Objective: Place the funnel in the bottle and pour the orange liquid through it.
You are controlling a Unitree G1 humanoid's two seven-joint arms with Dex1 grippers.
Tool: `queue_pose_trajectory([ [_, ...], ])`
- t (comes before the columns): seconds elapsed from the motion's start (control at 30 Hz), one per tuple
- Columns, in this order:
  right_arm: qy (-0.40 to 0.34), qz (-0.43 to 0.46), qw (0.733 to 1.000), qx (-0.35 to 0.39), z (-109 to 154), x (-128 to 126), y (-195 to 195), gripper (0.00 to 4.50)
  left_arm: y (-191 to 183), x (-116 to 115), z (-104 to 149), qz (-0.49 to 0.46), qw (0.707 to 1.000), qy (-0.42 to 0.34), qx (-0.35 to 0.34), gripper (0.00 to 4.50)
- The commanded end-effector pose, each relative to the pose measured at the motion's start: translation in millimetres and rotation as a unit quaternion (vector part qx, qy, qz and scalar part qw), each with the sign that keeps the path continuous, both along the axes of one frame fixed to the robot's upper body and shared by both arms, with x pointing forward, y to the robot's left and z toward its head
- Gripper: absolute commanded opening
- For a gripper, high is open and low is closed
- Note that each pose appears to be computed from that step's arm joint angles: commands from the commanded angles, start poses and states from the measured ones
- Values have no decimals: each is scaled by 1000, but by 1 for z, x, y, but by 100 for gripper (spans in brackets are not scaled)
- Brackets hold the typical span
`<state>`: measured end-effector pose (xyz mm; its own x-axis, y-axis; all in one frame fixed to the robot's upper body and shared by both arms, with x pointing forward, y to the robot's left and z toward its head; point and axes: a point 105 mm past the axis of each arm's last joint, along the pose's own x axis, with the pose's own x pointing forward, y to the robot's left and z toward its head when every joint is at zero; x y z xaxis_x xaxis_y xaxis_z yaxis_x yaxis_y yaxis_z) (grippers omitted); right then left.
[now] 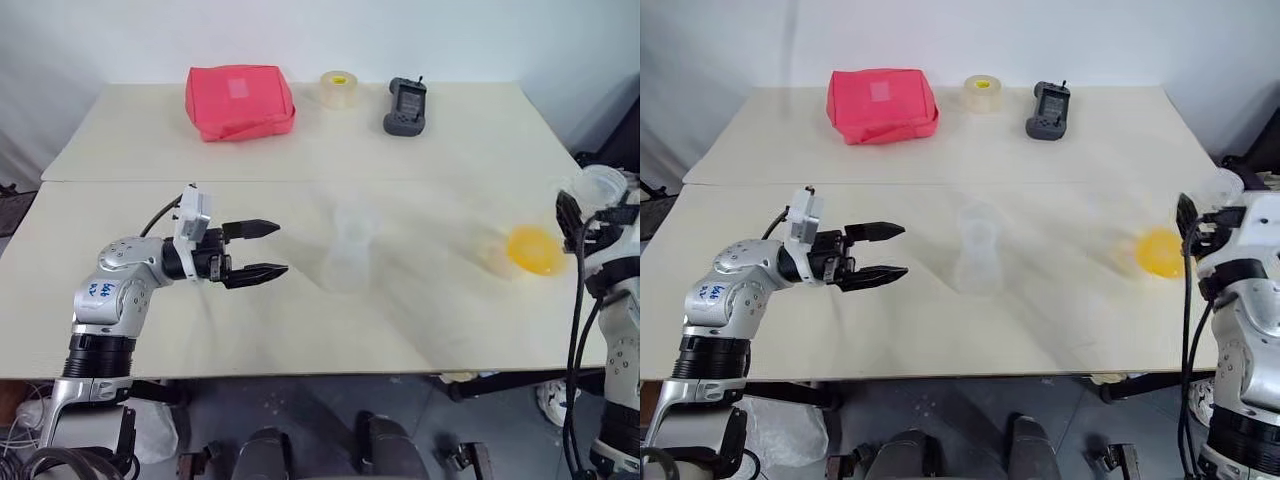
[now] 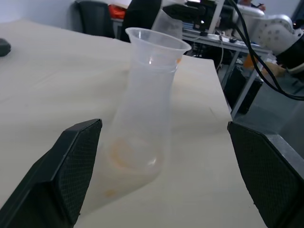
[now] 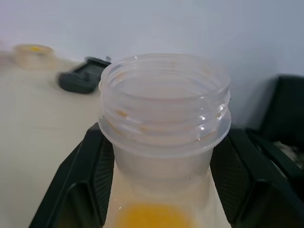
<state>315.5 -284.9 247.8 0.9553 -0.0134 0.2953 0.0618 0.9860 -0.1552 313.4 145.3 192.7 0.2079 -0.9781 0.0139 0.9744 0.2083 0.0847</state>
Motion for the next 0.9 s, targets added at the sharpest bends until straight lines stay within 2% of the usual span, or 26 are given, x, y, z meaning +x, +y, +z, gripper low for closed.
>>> queue_pose_trajectory([
  [0.03, -53, 52, 996, -54, 45, -8, 47, 243, 5, 2, 12, -10, 999, -36, -18, 450],
  [0.2, -57, 115, 980, -151, 56, -5, 109, 243, 11, 9, 13, -17, 998, -56, -35, 450],
  [0.43, -69, 153, 949, -266, 55, -6, 160, 243, 10, 14, 16, -33, 993, -85, -71, 450],
  [0.53, -52, 143, 920, -361, 44, -1, 173, 243, 9, 11, 11, -47, 993, -92, -60, 450],
  [0.6, -70, 137, 909, -388, 46, 0, 183, 243, 7, 12, 12, -48, 993, -93, -60, 450],
  [0.7, -98, 128, 870, -465, 45, -1, 190, 243, 2, 9, 12, -59, 992, -89, -63, 450],
  [0.9, -133, 119, 822, -541, 42, -4, 193, 243, -1, 6, 10, -65, 993, -83, -61, 450],
])
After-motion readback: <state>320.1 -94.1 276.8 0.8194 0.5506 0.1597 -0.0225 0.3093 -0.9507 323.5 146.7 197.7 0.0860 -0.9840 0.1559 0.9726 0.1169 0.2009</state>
